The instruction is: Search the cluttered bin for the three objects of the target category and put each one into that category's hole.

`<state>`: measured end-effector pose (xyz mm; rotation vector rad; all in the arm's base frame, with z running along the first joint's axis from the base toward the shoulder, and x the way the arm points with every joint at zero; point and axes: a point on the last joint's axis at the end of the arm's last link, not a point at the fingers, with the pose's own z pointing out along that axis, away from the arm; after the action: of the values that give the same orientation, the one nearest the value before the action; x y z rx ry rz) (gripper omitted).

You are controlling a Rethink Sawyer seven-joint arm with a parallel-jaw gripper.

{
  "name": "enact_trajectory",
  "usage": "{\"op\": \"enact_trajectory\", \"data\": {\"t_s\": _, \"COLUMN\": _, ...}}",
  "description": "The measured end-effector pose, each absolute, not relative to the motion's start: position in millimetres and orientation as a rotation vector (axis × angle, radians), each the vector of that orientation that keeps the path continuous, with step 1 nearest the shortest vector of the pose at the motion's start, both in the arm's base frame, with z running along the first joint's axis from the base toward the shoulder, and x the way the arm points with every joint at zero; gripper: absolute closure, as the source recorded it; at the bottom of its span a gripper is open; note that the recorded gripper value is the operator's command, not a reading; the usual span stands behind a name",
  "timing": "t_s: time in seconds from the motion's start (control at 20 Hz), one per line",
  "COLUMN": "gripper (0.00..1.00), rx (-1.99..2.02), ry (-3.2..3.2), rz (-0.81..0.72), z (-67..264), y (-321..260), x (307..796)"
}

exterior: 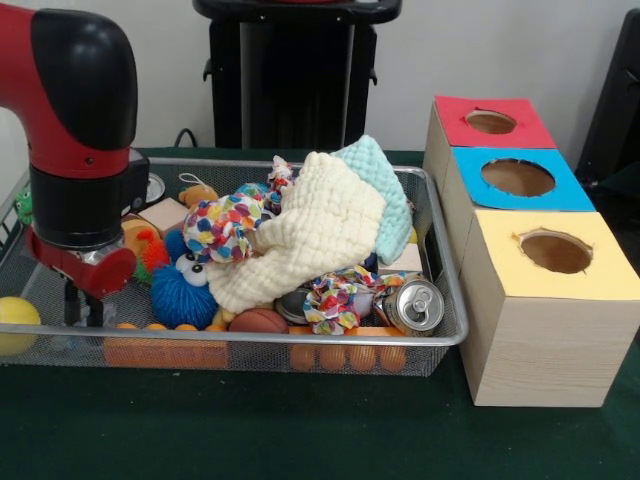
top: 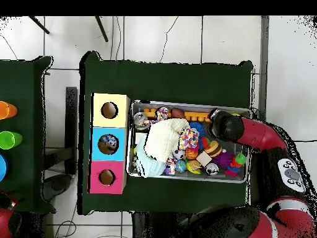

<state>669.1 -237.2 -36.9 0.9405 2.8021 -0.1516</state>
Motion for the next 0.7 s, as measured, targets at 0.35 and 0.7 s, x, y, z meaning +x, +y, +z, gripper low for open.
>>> {"op": "enact_trajectory", "data": {"t_s": 0.35, "gripper": 1.00, "rx": 0.910, "ry": 2.813, "rz": -0.189, "z": -36, "y": -231, "x": 667}}
{"op": "enact_trajectory", "data": {"t_s": 0.7, "gripper": 1.00, "rx": 0.897, "ry": 2.831, "rz": -0.208, "z": -31, "y": -225, "x": 664}}
